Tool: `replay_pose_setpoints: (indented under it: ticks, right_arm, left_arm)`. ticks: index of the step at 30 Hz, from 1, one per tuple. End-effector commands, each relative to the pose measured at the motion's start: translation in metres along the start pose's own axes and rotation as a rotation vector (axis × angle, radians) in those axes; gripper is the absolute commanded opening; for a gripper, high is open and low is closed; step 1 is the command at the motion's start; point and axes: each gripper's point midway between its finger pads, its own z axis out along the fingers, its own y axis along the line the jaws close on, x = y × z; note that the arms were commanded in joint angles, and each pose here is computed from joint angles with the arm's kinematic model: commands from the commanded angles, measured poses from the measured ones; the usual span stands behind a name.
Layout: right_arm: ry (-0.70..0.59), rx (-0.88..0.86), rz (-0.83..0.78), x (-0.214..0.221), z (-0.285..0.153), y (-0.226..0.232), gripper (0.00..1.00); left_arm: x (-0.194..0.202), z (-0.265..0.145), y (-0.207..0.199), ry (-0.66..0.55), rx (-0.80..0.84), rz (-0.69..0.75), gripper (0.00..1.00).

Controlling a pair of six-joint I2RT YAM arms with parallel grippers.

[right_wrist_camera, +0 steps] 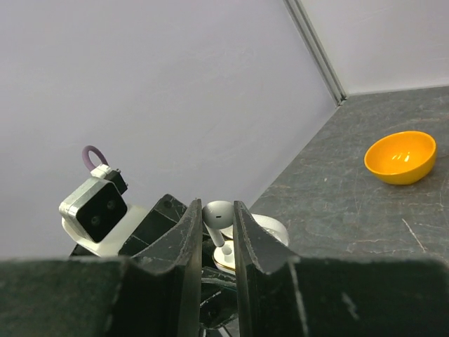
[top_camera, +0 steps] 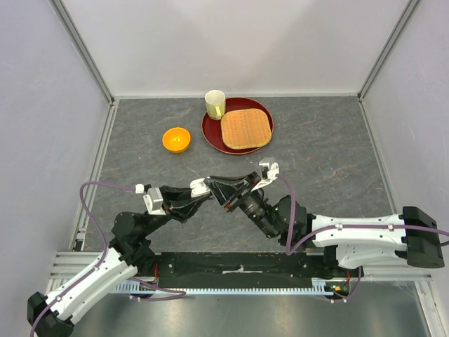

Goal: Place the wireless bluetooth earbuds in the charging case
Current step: Place the earbud in the charging case.

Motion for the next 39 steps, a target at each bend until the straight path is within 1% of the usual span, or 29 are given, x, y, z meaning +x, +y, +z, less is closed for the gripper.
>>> replay_pose_setpoints:
  ticks: [1,10,20,39]
  right_arm:
    - [-0.033,-0.076,0.056,-0.015,0.008,0.029,0.0]
    - [0.0,-0.059,0.04,0.004,0.014,0.026,0.0]
    - [0.017,-0.056,0.027,0.014,0.018,0.026,0.0]
    - [0.067,-0.013,-0.007,0.037,0.017,0.011,0.0]
  left_arm:
    - [-0.016,0.005,-0.006,-0.059,0.04,0.017,0.02]
    - [-0.021,0.006,-0.009,-0.076,0.051,0.014,0.02]
    - [-0.024,0.006,-0.01,-0.085,0.051,0.0,0.02]
    - [-0.032,0.006,-0.009,-0.115,0.042,-0.019,0.02]
